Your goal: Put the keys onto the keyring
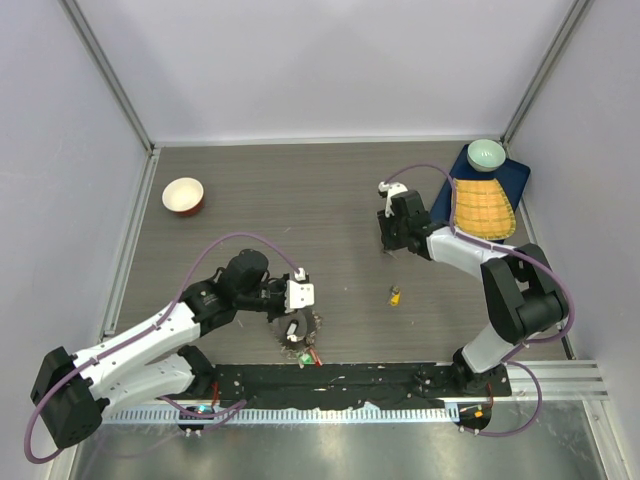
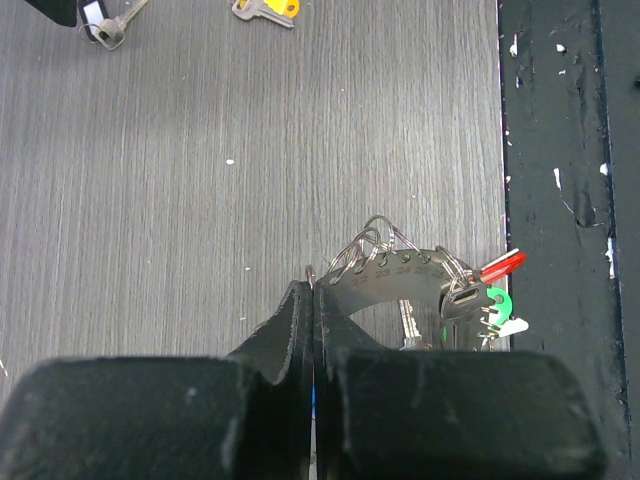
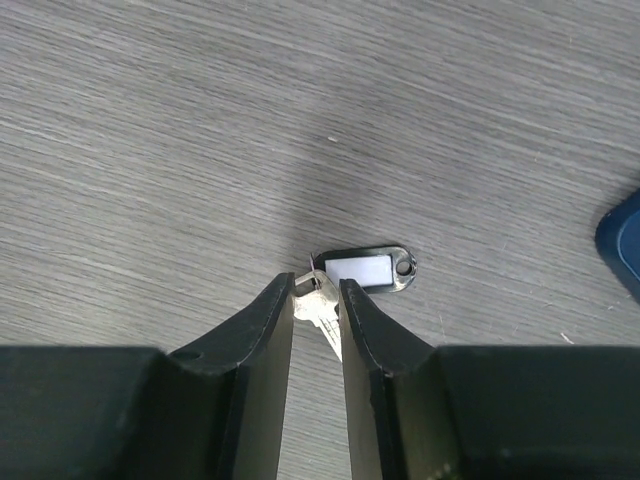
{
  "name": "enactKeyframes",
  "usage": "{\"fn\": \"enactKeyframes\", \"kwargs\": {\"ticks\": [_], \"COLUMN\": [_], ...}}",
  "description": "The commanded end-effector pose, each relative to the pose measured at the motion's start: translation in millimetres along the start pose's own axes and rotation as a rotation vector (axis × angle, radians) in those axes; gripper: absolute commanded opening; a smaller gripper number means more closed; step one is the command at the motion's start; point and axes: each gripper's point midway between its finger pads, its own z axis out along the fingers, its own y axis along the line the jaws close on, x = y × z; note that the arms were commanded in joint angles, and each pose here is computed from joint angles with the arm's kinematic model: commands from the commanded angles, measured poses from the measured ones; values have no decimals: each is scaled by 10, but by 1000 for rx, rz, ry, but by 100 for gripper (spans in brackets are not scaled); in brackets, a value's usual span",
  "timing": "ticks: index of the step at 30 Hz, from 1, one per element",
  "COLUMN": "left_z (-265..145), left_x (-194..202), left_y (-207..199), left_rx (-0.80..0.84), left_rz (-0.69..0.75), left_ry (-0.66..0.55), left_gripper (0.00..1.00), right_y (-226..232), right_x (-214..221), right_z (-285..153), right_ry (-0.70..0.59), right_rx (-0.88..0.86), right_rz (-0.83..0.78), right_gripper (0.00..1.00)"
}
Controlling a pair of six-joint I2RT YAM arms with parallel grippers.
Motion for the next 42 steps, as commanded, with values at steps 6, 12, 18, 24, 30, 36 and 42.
{"fn": "enactKeyframes", "kwargs": {"ticks": [6, 12, 18, 24, 30, 36, 42], "left_z": [-27, -24, -21, -23, -26, -34, -33], "left_x": [-159, -157, -153, -148, -148, -158, -158], "left_y": [74, 70, 70, 79, 84, 85, 85], "left_rx": [-30, -28, -29, -33, -36, -38, -38], "left_rz": [29, 25, 25, 24, 25, 26, 25], "left_ry": [-46, -46, -44, -42, -41, -45, -43], "left_gripper": [0, 0, 0, 0, 0, 0, 0], "right_y": [24, 20, 5, 10, 9, 11, 13], "right_x": [-63, 20, 83, 95, 113, 129, 104], "right_z": [65, 109, 119, 141, 149, 175, 192], "right_ry": [-38, -4, 14, 30, 38, 51, 47], "right_rx": [-33, -31, -24, -28, -29, -28, -29], "right_rz": [-30, -31, -32, -40, -39, -44, -45], "right_gripper": [27, 27, 27, 24, 23, 23, 22]}}
